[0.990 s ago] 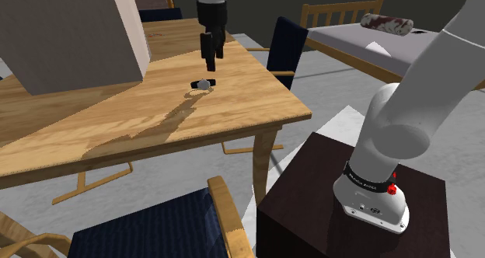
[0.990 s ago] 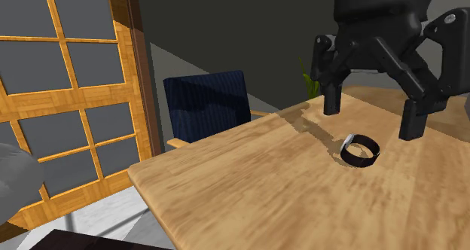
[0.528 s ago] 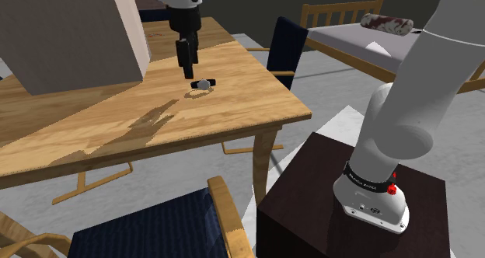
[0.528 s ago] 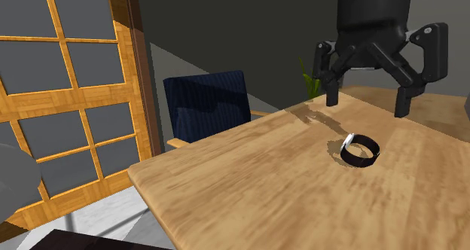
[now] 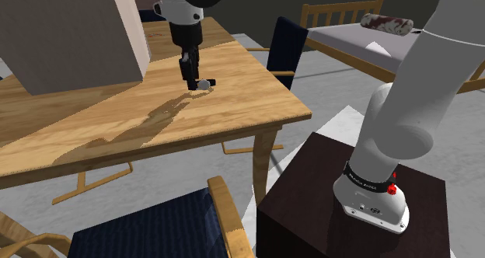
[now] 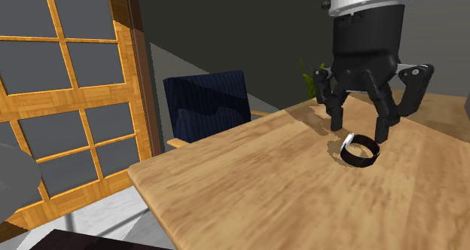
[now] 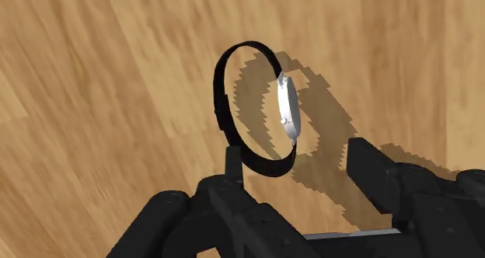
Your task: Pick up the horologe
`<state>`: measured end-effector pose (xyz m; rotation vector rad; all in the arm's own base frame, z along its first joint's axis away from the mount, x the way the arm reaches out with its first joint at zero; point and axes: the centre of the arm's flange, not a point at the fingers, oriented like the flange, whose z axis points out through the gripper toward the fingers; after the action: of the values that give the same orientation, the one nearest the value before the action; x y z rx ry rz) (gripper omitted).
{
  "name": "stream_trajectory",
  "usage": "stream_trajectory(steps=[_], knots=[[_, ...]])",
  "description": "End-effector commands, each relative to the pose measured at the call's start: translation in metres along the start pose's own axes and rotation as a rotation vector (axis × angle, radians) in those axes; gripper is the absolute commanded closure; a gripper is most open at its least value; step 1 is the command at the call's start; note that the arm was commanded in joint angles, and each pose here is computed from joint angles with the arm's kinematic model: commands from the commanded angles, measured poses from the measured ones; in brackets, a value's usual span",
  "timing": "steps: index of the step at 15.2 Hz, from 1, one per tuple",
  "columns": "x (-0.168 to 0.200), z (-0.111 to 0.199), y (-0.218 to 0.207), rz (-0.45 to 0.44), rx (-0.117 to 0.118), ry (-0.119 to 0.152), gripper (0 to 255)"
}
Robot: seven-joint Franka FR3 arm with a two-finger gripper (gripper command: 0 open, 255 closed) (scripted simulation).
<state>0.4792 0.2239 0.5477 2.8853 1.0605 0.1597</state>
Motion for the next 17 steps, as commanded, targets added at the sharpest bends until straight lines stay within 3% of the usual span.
stream_trajectory(steps=[1,9,17], knots=[[-0.001,0.001,0.0,0.0,0.0,0.0,255],[0.0,0.001,0.0,0.0,0.0,0.0,255],[0.004,-0.041,0.004,0.0,0.0,0.0,255]])
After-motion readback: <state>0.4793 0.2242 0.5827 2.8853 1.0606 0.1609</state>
